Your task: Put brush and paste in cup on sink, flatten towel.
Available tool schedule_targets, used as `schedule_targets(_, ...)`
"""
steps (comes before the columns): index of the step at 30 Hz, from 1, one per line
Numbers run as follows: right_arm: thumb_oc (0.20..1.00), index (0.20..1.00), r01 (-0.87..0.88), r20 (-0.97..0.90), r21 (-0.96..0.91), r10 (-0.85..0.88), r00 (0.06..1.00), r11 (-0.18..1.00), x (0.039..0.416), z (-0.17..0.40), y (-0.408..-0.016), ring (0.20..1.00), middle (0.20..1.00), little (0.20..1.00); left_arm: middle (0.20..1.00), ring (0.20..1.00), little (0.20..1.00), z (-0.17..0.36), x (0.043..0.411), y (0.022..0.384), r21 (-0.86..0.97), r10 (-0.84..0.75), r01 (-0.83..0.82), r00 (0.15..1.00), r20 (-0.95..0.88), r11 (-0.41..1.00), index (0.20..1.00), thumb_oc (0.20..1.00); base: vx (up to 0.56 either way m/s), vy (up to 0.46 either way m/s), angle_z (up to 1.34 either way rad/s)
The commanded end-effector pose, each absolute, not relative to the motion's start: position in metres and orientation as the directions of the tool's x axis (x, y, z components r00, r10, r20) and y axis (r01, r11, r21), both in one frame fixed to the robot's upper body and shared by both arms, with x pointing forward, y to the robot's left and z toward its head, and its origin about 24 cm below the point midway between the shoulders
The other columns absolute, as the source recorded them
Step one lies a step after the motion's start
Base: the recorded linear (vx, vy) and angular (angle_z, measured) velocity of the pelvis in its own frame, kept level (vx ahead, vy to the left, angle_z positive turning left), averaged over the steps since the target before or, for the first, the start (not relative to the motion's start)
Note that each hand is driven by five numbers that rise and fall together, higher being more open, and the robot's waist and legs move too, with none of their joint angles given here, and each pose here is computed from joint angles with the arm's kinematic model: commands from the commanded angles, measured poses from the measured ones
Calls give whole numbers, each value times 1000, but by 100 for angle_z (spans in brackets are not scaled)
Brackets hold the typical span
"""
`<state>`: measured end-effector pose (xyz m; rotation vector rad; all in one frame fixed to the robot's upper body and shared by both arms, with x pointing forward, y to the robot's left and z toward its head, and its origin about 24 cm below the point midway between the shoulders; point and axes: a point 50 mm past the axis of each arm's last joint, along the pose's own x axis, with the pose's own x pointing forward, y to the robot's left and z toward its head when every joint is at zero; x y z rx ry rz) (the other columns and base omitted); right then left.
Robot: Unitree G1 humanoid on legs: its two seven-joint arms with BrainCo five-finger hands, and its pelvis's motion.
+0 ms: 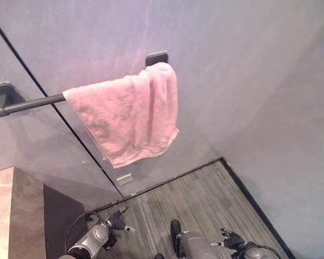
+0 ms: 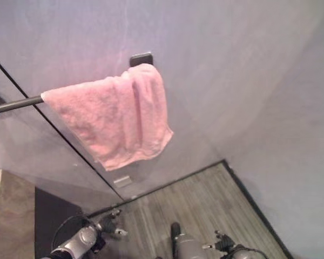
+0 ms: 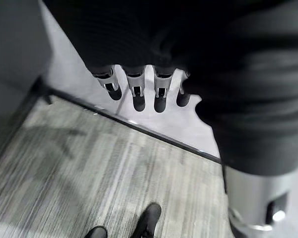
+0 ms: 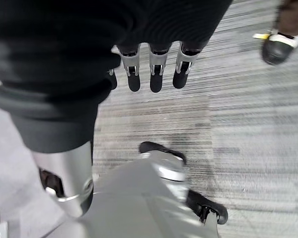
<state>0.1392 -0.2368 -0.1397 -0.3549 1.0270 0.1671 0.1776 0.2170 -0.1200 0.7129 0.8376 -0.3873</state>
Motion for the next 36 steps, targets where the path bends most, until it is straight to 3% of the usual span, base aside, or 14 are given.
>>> schedule_targets(1,1000,1000,-332,-839,-256,-38,543,908,145,-132,-248,1000,1000,1000,1000,1000,1000,-103,200,219,451,-59,510,708,-704,733,1000,1000,70,-126,20)
schedule_targets(12,1000,1000,-345,-750,-342,-32,661,874,175,-107,-260,1000,1000,1000,1000,1000,1000,-97,212,221,484,-50,507,726,-686,713,1000,1000,49,-75,52)
schedule_targets(21,1000,1000,-345,-659,-341,39,751,875,196,-84,-253,1000,1000,1000,1000,1000,1000,-92,205,238,502,-21,473,743,-669,724,1000,1000,106,180,-34)
schedule_targets(29,1000,1000,-300,-487,-371,90,868,879,219,-42,-258,1000,1000,1000,1000,1000,1000,-67,204,265,537,7,379,812,-584,753,1000,1000,43,95,-12)
schedule_targets(36,1000,1000,-230,-385,-422,57,921,877,233,-15,-277,1000,1000,1000,1000,1000,1000,-36,217,262,565,-48,315,899,-436,762,1000,1000,-3,-13,-1)
